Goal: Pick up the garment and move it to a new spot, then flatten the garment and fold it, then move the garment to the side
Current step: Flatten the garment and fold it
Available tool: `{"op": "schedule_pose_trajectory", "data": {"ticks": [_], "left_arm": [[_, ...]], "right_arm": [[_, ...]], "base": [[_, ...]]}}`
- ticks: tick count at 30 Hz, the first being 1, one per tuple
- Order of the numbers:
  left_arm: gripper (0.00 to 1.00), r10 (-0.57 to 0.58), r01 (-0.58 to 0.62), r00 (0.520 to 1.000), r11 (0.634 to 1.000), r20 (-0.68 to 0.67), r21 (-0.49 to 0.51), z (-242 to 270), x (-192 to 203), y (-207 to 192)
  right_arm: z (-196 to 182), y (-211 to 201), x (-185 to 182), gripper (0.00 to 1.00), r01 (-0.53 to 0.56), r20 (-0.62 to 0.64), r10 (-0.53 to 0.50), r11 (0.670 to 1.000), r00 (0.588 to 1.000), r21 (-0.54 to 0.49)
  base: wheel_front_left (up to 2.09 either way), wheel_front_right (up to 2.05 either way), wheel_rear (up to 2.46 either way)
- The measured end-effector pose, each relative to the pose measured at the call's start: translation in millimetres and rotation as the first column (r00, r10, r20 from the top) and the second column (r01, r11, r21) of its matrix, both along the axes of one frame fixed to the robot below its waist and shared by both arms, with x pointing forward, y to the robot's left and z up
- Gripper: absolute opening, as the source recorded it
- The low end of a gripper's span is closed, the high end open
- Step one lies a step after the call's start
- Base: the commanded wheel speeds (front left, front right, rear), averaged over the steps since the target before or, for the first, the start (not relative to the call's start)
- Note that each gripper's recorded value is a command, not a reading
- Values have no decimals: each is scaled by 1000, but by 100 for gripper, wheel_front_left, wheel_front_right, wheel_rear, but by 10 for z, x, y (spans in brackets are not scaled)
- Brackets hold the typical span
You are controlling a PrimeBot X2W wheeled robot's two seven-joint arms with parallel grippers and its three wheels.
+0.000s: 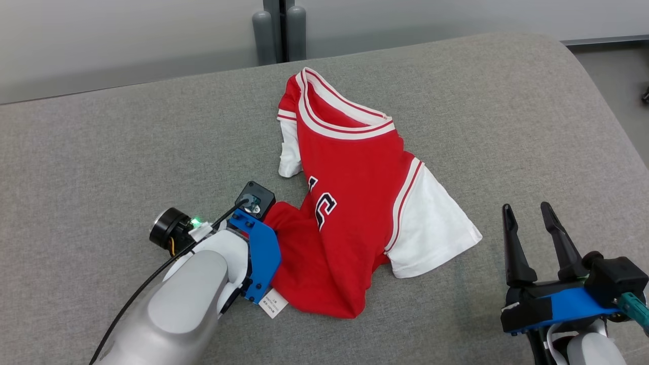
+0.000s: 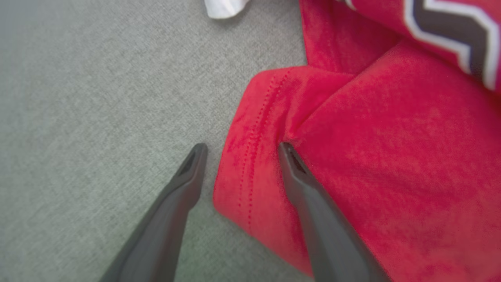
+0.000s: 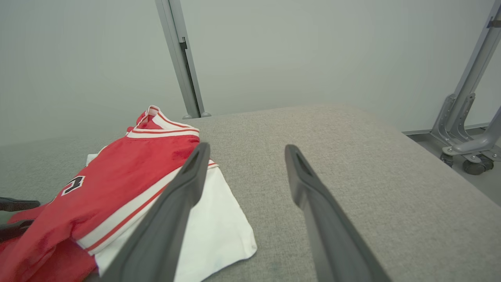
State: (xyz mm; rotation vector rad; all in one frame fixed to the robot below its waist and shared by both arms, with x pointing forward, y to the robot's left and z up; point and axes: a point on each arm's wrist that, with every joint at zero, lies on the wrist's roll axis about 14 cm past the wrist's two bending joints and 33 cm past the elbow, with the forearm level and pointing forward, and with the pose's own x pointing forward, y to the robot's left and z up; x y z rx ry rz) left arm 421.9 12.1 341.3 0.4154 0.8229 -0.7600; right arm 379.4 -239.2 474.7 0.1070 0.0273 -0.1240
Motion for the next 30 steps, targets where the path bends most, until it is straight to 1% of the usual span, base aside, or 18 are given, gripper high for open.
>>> {"op": "schedule_pose_trajectory", "data": {"ticks": [1,2,3,5,8,11,13,16,18,19,22,24,26,28,30], "left_arm": [[94,2,-2,1000,1000,-17,9,-16,-4,1],[74,2,-2,1000,1000,-28,13,-21,-6,-3],[0,4,-4,999,1000,-36,4,-19,-13,-25],[0,14,-15,999,1000,-53,-27,-3,-39,-64],[0,57,-60,998,990,-23,-124,108,-14,-91],[0,173,-159,984,956,34,-245,282,56,-17],[0,264,-222,961,914,84,-339,467,122,54],[0,387,-302,916,835,101,-460,676,89,201],[0,469,-356,878,776,98,-521,783,37,368],[0,512,-381,853,740,98,-554,856,18,456],[0,600,-429,796,654,81,-623,1023,-110,647],[0,637,-453,769,609,61,-651,1095,-235,725],[0,679,-483,734,545,22,-686,1175,-357,804],[0,704,-506,710,495,-16,-706,1236,-483,848],[0,716,-522,693,419,-82,-743,1357,-582,821]], "right_arm": [[-6,2,6,100,0,-1,0,1000,1000,3],[-7,0,13,100,1,0,-1,1000,1000,5],[-5,-1,19,100,1,2,-1,1000,1000,5],[-10,-5,29,100,2,4,-2,1000,1000,6],[-3,10,60,100,-2,9,2,1000,1000,9],[35,88,111,100,-26,24,25,1000,999,15],[71,160,148,100,-47,38,46,999,998,18],[131,275,195,100,-81,57,80,996,995,24],[158,350,223,100,-104,63,102,994,993,24],[171,385,234,100,-114,67,112,993,991,24],[213,478,280,100,-141,76,139,990,987,23],[243,545,314,100,-160,85,157,987,984,23],[257,610,338,100,-178,89,175,984,981,23],[258,657,356,100,-191,88,188,981,978,22],[258,685,365,100,-199,87,196,980,977,22]], "base": [[0,0,0],[0,0,0],[0,0,0],[0,0,0],[0,0,0],[0,0,0],[0,0,0],[0,0,0],[0,0,0],[0,0,0],[0,0,0],[0,0,0],[0,0,0],[0,0,0],[0,0,0]]}}
